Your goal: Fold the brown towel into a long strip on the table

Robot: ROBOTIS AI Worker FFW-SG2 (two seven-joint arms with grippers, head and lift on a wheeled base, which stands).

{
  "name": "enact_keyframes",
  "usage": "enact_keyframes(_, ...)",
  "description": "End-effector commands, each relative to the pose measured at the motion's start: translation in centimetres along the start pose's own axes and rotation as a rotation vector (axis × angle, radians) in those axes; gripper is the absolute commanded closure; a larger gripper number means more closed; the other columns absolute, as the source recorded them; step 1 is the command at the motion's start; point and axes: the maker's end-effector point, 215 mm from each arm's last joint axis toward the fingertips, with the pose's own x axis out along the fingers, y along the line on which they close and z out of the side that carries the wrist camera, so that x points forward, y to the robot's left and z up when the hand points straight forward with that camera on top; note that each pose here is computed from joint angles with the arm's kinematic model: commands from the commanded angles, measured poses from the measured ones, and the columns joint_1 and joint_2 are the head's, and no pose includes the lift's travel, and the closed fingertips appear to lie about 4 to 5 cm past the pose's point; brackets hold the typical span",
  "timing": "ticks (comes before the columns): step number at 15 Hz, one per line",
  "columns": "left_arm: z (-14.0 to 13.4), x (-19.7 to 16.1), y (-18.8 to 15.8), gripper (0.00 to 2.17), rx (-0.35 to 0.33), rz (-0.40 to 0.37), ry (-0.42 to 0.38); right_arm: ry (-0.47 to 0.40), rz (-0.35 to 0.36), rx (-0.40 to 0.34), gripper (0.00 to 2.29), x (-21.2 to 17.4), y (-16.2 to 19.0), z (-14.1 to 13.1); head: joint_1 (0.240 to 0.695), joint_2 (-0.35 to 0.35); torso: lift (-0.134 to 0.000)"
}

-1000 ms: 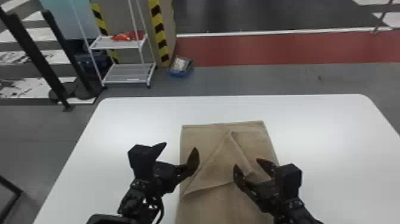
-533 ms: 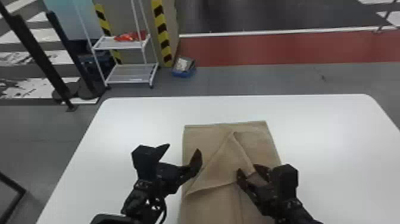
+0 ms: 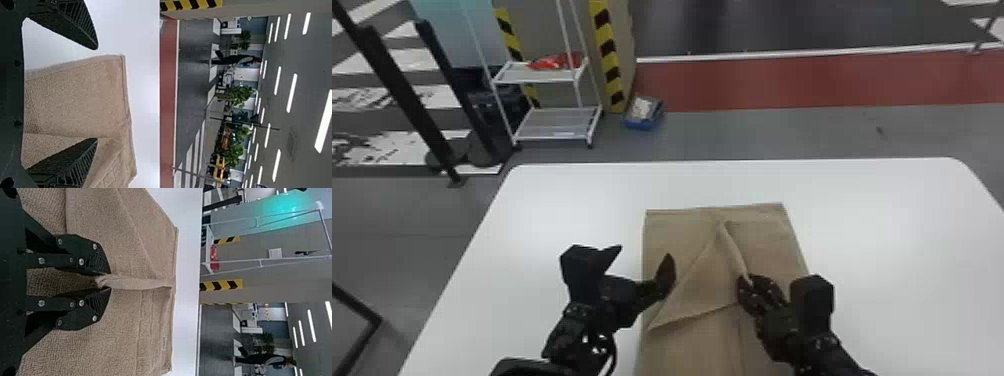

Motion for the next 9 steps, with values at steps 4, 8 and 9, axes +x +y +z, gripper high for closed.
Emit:
enact_keyframes(4,-0.1,0.3,0.9,0.04,-0.001,0.016,0.002,-0.048,-0.027,0.012,1.68,-2.2,-1.2,1.4,0.695,0.134,-0.057)
enact_keyframes(8,-0.1,0.4,2.0,0.04,-0.006,0.032,-0.001,-0.161,-0.217,0.068,1.68,-10.1,-13.6,5.6,0.695,0.089,-0.057)
enact_keyframes(9,-0.1,0.8,2.1,0.04,-0.008,0.034,-0.001,-0.173,-0.271,0.096,1.68,-12.1,-17.3,6.2,0.695,0.056,-0.057)
